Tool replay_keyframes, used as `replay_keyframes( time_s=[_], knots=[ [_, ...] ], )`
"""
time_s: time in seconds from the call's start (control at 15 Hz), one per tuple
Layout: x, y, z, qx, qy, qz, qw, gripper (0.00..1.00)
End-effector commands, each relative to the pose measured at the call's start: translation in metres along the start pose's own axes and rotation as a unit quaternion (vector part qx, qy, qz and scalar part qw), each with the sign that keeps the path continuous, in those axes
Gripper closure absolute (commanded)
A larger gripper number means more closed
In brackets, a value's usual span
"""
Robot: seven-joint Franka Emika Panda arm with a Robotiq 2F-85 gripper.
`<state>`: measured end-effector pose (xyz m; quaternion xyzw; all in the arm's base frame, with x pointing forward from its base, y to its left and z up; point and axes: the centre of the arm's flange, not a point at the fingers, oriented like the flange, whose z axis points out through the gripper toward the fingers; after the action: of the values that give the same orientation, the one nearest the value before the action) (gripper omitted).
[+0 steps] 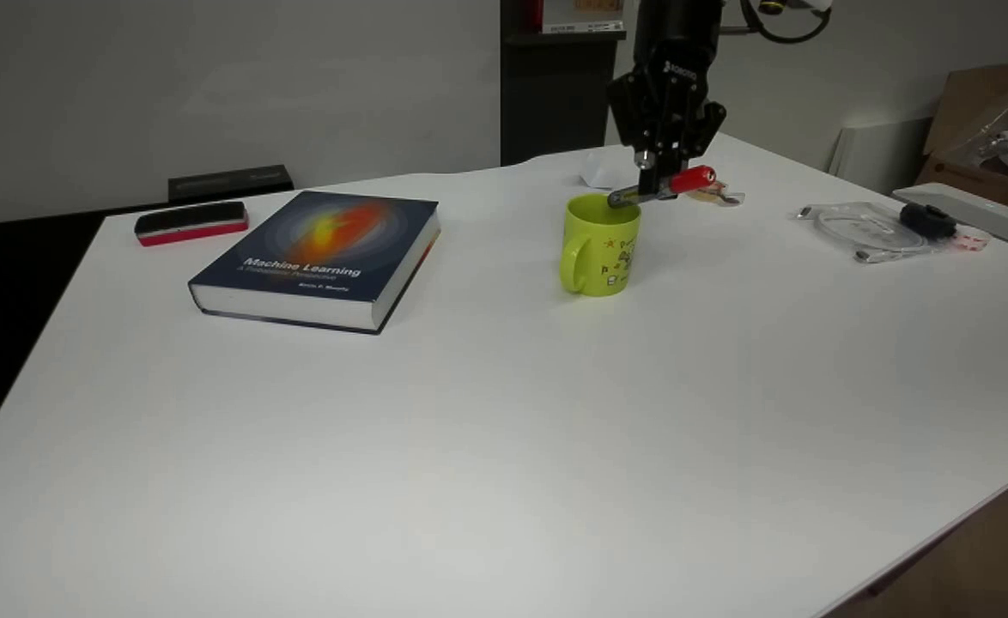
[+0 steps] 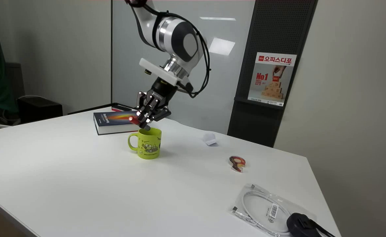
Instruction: Put the marker in the yellow mug
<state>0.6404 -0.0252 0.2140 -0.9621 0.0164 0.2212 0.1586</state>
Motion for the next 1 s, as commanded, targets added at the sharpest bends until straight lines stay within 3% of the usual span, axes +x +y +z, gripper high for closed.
replay_keyframes(
  time_s=[0.0,0.93],
  knots=[
    [0.010,0.003,-0.001,0.020,-0.012,0.010,0.9997,0.95],
    [0.045,0.016,-0.005,0.043,-0.010,0.017,0.9989,0.95]
  ],
)
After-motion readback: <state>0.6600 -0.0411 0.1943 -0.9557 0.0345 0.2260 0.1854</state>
